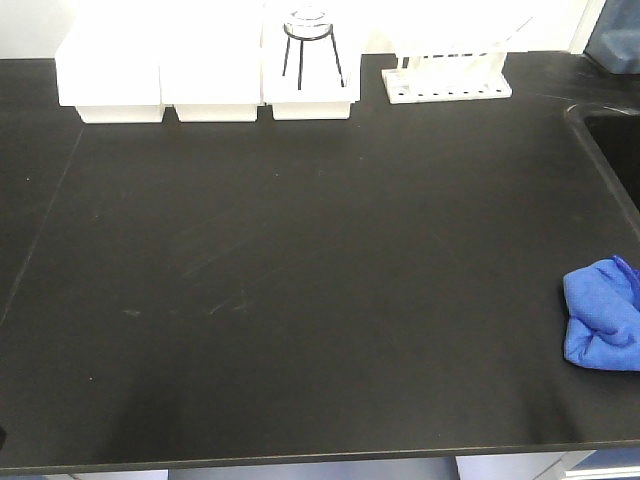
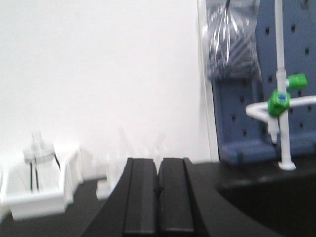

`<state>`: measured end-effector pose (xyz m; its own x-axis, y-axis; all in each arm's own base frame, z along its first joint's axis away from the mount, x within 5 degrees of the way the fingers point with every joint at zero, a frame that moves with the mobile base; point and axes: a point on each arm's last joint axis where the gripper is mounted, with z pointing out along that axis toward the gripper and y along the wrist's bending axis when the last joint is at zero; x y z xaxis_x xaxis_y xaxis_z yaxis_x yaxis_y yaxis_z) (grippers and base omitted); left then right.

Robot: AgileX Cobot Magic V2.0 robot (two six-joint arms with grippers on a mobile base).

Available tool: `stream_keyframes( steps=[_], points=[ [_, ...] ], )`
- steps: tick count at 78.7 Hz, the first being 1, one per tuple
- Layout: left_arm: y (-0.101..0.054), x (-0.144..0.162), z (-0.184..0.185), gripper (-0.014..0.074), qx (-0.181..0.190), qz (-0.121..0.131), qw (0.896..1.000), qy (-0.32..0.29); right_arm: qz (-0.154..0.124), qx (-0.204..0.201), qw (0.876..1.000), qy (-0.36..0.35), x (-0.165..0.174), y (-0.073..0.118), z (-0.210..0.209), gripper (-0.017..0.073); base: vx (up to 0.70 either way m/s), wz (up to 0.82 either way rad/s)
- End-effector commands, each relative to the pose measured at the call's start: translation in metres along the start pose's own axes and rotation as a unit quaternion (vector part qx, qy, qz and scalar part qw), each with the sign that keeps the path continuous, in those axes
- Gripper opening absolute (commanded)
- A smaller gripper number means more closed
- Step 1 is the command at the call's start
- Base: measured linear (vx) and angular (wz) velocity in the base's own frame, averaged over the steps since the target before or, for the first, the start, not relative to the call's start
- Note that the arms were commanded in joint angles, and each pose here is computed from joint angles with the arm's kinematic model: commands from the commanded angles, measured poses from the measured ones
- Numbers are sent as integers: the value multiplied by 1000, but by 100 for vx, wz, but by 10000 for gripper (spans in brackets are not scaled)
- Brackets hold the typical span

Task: Wipe right workspace with blue cloth
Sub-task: 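Reach the right gripper down and grasp the blue cloth by the sink, then lift the blue cloth off the bench with the right gripper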

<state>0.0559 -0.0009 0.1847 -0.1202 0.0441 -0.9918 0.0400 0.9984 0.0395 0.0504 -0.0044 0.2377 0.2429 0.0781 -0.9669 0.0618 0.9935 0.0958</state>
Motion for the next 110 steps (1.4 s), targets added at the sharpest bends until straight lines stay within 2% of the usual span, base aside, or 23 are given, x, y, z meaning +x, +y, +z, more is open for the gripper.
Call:
stream_keyframes(
  steps=[1, 9, 16, 24, 27, 40, 52, 64, 74, 85, 93, 100, 110],
  points=[
    [-1, -17, -3, -6, 7, -1, 998, -61, 1, -3, 998, -59, -47, 4, 2, -8, 0, 0],
    [-1, -17, -3, -6, 7, -1, 998, -61, -11, 3, 999, 36, -73, 7, 18, -8, 0, 0],
    [-1, -17, -3, -6, 7, -1, 998, -61, -34, 10, 989, 143, -86, 9, 43, -8, 0, 0],
    [-1, -17, -3, -6, 7, -1, 998, -61, -43, 16, 961, 273, -90, 9, 74, -8, 0, 0],
    [-1, -17, -3, -6, 7, -1, 998, -61, -43, 18, 946, 321, -86, 8, 84, -8, 0, 0],
    [-1, -17, -3, -6, 7, -1, 998, -61, -41, 25, 890, 453, -68, 7, 117, -8, 0, 0],
    [-1, -17, -3, -6, 7, -1, 998, -61, -61, 15, 855, 515, -45, 4, 131, 4, 0, 0],
    [-1, -17, -3, -6, 7, -1, 998, -61, -76, 5, 833, 547, -32, 3, 139, 80, 0, 0],
    [-1, -17, -3, -6, 7, -1, 998, -61, -78, 3, 818, 569, -24, 2, 141, 235, 0, 0],
    [-1, -17, -3, -6, 7, -1, 998, -61, -103, 9, 806, 583, -19, -2, 143, 459, 0, 0],
    [-1, -17, -3, -6, 7, -1, 998, -61, -122, 17, 795, 593, -16, -6, 144, 584, 0, 0],
    [-1, -17, -3, -6, 7, -1, 998, -61, -120, 38, 788, 603, -9, -9, 146, 633, 0, 0],
    [-1, -17, -3, -6, 7, -1, 998, -61, -121, 63, 769, 624, 5, -15, 153, 628, 0, 0]
  ],
)
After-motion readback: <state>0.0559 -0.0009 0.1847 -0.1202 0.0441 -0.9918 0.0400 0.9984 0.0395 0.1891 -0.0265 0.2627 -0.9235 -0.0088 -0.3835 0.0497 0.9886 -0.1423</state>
